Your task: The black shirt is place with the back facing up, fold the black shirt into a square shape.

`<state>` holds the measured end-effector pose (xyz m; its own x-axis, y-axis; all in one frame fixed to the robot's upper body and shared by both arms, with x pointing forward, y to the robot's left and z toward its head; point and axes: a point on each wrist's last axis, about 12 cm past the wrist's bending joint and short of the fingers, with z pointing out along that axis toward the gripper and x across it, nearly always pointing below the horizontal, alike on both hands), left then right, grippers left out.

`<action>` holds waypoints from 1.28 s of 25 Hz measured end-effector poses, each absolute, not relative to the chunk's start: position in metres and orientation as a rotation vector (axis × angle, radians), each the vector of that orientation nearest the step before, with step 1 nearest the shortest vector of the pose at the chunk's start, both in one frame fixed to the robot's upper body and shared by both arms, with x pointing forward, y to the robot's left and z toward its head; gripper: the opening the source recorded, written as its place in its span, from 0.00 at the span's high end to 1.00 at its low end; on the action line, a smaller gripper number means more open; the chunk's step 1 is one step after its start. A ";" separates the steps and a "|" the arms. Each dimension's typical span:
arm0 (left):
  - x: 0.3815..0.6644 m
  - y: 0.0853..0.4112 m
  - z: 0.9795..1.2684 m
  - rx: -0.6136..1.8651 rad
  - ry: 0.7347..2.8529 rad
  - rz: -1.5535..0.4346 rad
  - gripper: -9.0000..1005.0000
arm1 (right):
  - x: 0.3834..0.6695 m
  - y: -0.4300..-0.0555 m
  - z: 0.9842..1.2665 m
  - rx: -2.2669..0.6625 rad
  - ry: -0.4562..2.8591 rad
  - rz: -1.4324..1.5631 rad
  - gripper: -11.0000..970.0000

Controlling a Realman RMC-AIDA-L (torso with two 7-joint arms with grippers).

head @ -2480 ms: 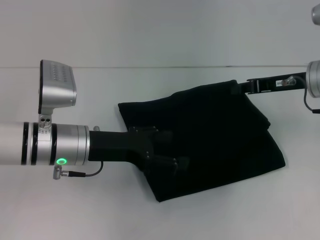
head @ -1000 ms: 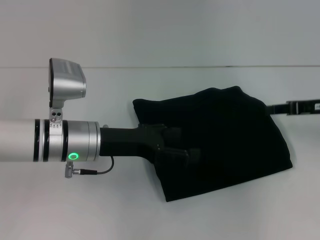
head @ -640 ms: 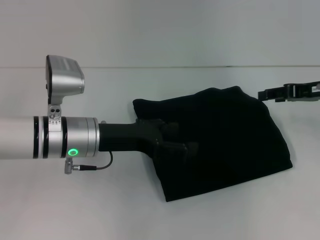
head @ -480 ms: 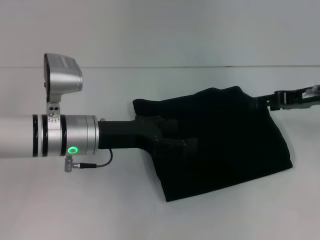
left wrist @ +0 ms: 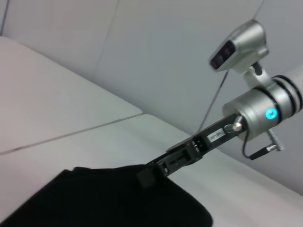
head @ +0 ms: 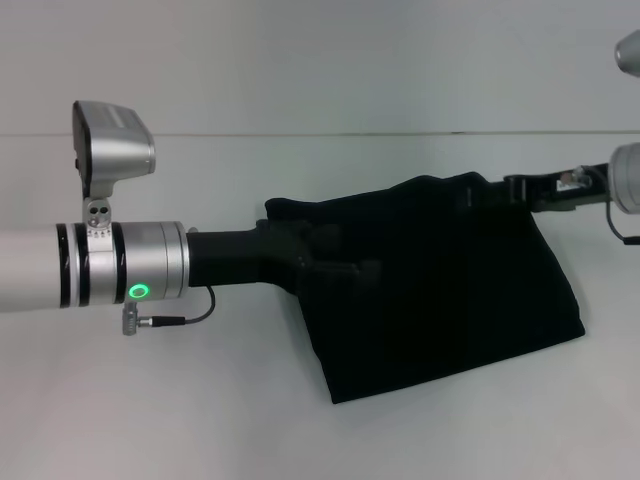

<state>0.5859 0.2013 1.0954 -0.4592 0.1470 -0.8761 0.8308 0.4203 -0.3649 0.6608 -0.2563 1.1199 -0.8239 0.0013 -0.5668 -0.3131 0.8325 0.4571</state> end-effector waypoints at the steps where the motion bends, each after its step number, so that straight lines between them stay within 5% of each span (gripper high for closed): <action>1: 0.587 0.202 1.095 0.828 1.876 -1.065 0.07 | 0.662 -0.254 1.121 -0.222 2.433 0.750 0.07; 17: 0.590 0.201 1.090 0.790 1.899 -1.026 0.08 | 0.669 -0.277 1.124 -0.226 2.302 0.628 0.07; 32: 0.585 0.207 1.086 0.765 1.909 -1.032 0.08 | 0.663 -0.233 1.108 -0.499 2.306 0.580 0.52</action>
